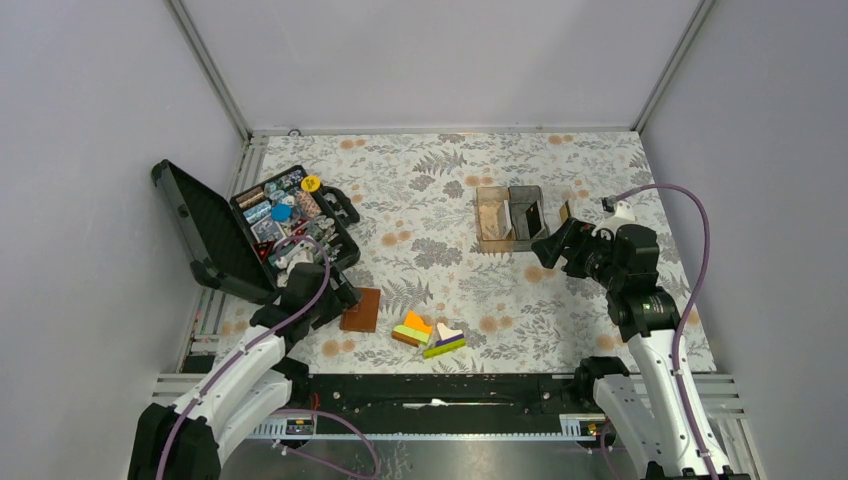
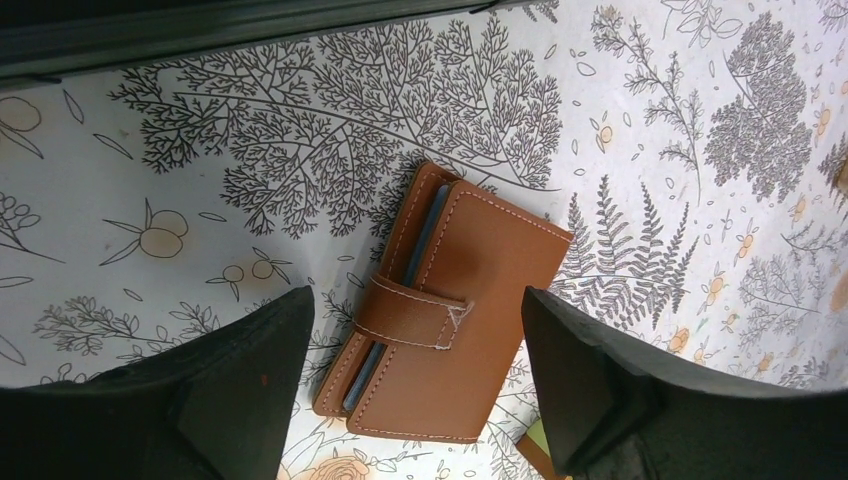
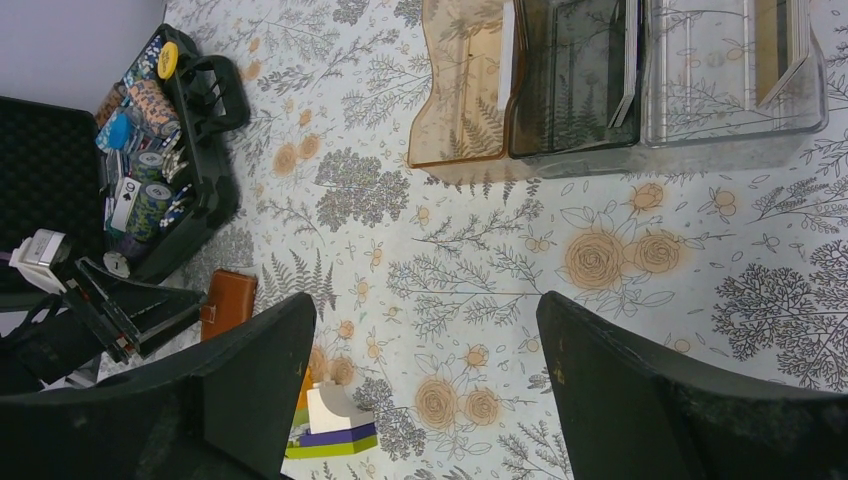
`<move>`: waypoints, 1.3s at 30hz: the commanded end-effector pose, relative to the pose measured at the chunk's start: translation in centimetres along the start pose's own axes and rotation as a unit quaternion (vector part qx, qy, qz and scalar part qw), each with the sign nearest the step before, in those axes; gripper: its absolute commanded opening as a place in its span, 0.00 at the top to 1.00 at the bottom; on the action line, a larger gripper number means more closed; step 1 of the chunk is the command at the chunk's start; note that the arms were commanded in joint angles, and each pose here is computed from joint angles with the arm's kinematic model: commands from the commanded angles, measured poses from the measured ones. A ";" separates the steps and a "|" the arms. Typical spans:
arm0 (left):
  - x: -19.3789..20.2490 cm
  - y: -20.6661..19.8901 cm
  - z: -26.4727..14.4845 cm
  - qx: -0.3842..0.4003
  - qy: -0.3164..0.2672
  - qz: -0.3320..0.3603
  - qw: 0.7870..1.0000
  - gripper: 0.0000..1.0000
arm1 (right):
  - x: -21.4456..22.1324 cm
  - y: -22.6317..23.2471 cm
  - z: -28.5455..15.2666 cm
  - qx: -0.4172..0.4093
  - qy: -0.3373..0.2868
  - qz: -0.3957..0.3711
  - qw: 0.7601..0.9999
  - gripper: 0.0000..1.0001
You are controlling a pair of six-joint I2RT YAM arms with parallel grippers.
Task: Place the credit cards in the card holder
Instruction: Turn over the card holder at the center of the board.
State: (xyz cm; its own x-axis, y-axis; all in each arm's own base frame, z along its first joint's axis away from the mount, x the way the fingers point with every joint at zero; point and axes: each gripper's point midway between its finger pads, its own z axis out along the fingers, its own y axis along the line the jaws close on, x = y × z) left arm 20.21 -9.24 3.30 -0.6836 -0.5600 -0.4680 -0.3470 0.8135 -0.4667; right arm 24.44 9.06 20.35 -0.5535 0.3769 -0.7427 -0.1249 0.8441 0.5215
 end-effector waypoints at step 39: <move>4.3 -0.7 1.3 0.048 0.097 0.020 0.994 0.58 | -0.1 0.9 0.9 -0.032 0.007 0.011 0.999 0.11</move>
State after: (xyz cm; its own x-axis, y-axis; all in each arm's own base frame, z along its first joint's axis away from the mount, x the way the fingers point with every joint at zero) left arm 19.47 -12.80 2.33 -0.7863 -0.4986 -0.3649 -0.2432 0.7927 -0.5590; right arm 24.72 9.83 19.70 -0.5888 0.3862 -0.7101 -0.1306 0.8215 0.5550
